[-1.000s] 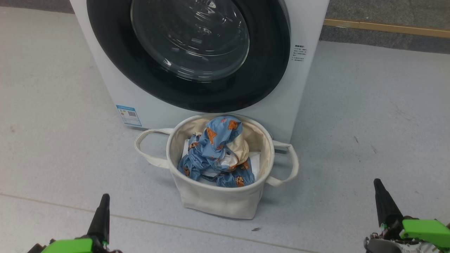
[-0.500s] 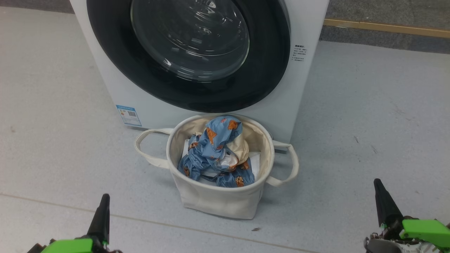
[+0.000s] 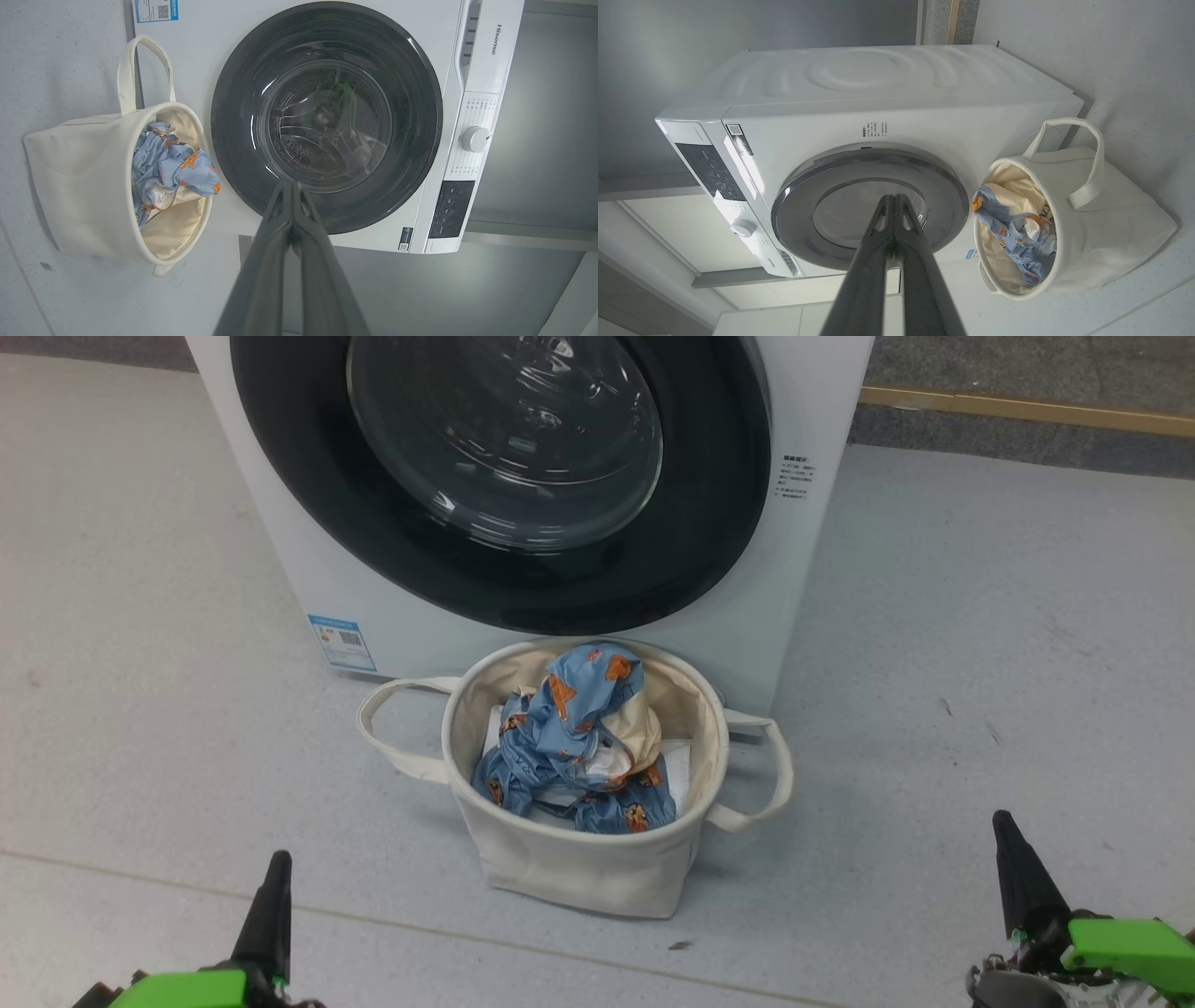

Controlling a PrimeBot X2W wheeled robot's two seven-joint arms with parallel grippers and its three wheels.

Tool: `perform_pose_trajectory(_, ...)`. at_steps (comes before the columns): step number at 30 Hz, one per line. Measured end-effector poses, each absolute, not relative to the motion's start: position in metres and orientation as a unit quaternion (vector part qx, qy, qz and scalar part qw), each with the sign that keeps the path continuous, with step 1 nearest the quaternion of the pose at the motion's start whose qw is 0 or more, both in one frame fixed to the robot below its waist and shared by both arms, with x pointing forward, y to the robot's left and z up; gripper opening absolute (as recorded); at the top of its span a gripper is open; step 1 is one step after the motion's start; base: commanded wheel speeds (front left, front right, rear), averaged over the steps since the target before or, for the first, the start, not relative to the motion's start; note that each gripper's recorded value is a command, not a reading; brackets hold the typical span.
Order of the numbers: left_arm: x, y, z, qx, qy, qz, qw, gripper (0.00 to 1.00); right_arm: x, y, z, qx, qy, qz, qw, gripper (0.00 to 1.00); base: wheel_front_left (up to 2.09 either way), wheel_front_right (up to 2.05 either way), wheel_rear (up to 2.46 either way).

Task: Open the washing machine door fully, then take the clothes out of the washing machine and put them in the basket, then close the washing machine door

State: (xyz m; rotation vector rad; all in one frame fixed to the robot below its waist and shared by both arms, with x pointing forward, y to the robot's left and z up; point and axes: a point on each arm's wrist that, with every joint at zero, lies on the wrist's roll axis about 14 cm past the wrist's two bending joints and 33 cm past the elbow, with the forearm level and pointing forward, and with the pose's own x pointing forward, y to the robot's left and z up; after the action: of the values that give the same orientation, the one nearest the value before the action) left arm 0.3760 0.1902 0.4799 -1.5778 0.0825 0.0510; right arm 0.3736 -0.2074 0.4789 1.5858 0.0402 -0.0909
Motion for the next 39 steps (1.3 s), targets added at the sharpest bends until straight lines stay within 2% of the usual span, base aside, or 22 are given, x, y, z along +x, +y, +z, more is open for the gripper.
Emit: perform_pose_trajectory(39, 0.3759, 0.1903, 0.4799, -0.709, 0.037, 0.023, 0.703, 0.0, 0.3735, -0.2075, 0.4789, 0.711, 0.018, -0.041, 0.702, 0.0, 0.0, 0.0, 0.0)
